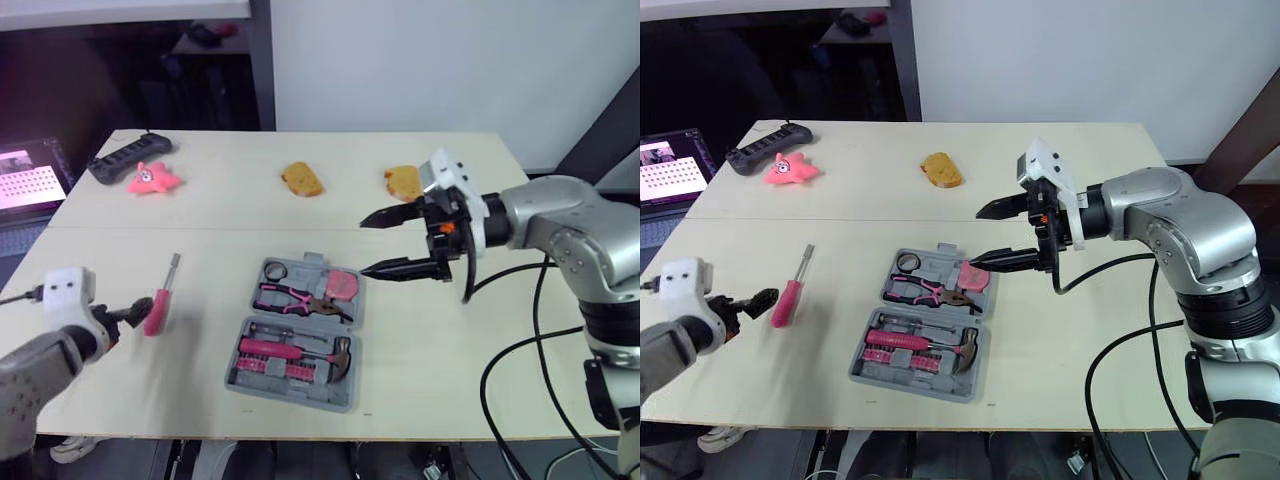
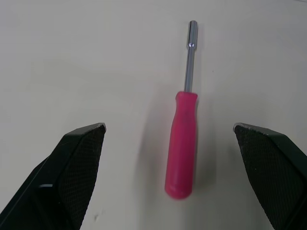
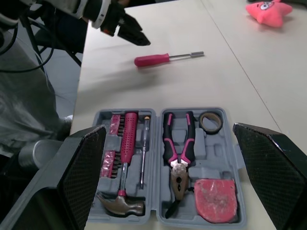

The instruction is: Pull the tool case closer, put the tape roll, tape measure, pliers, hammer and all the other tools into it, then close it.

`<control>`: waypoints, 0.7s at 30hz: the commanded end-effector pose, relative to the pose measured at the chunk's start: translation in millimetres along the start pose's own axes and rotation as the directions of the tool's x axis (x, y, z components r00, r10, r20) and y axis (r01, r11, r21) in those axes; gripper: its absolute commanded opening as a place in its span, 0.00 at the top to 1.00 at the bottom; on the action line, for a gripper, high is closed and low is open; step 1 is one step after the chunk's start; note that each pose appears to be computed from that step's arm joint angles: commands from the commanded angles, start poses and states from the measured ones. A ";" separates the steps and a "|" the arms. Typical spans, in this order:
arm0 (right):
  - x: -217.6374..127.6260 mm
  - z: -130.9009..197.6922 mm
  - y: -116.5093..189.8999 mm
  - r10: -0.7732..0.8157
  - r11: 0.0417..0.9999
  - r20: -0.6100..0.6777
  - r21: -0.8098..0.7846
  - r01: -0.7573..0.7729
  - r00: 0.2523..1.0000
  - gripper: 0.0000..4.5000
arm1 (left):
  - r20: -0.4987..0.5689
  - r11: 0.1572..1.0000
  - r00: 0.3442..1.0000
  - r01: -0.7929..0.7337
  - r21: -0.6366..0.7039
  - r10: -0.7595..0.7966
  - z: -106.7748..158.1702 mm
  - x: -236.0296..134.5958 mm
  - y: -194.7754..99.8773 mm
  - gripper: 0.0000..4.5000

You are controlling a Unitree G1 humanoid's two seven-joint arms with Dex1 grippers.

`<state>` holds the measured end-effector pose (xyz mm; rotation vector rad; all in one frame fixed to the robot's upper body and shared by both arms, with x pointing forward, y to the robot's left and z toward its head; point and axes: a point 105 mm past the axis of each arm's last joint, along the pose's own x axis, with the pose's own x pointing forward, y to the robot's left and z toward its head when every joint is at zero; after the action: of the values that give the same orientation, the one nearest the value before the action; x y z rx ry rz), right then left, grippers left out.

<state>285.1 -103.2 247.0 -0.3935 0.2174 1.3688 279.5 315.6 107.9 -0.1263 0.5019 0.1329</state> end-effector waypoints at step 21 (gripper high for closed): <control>-2.2 10.0 3.4 -0.080 0.997 -0.007 -0.007 0.080 0.997 0.00 | -0.106 0.996 0.994 -0.031 0.083 0.040 -7.2 65.2 -24.3 0.12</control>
<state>285.5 -102.7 241.5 -0.3792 0.2693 1.2873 335.0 291.6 64.8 -0.0583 0.6407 0.1236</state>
